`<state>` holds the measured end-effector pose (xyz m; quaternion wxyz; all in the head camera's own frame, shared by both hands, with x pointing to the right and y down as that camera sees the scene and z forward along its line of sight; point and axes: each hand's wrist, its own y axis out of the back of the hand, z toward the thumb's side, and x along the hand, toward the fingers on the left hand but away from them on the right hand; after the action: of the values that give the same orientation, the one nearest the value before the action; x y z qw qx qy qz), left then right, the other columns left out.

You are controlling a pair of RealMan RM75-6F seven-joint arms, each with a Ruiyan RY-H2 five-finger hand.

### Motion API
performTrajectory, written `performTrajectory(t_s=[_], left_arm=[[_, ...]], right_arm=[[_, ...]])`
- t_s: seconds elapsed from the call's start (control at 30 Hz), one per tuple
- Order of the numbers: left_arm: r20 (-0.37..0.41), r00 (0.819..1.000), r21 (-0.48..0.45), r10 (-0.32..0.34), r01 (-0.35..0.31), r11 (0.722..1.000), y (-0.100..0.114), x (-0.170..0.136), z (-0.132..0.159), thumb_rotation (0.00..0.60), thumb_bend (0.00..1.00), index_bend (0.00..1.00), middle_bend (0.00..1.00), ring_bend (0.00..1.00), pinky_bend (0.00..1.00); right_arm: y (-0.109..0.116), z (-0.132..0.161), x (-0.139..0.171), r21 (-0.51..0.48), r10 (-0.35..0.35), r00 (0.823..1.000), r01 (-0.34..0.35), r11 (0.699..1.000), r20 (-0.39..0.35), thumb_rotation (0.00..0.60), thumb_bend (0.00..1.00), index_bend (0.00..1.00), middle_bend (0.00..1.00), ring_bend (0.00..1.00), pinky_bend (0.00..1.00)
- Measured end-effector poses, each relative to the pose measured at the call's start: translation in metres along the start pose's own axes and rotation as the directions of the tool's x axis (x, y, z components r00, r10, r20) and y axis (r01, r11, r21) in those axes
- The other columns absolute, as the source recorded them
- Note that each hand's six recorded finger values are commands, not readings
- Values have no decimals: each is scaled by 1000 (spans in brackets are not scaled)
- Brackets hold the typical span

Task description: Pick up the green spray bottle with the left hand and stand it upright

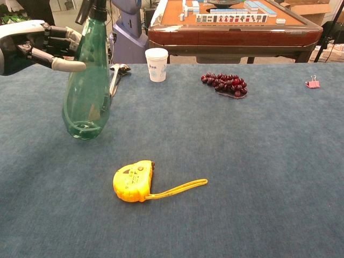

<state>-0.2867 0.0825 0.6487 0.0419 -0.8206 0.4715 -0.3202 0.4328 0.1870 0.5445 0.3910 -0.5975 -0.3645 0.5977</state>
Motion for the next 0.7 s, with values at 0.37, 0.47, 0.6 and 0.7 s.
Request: performTrajectory(t_s=[0.37,0.47,0.6,0.7], left_arm=[[31,997,-143,77,-72,987,13,6,-23,600,314,474,420,246,22],[38,994,-149,106,-100,984,15,7,-31,600,317,474,419,246,22],[53,989,-157,135,-125,980,15,9,-38,600,322,477,419,246,22],[66,986,-143,154,-143,979,14,9,-42,600,323,476,419,246,22]], right_arm=[[1,-1,1,4,-2,1000,2,1000,6,600,169,253,164,114,138],[1,-1,0,6,-2,1000,2,1000,8,600,170,253,164,113,138],[1,-1,0,6,-2,1000,2,1000,12,600,170,253,163,114,138],[1,-1,0,6,-3,1000,2,1000,14,600,170,253,163,114,138]])
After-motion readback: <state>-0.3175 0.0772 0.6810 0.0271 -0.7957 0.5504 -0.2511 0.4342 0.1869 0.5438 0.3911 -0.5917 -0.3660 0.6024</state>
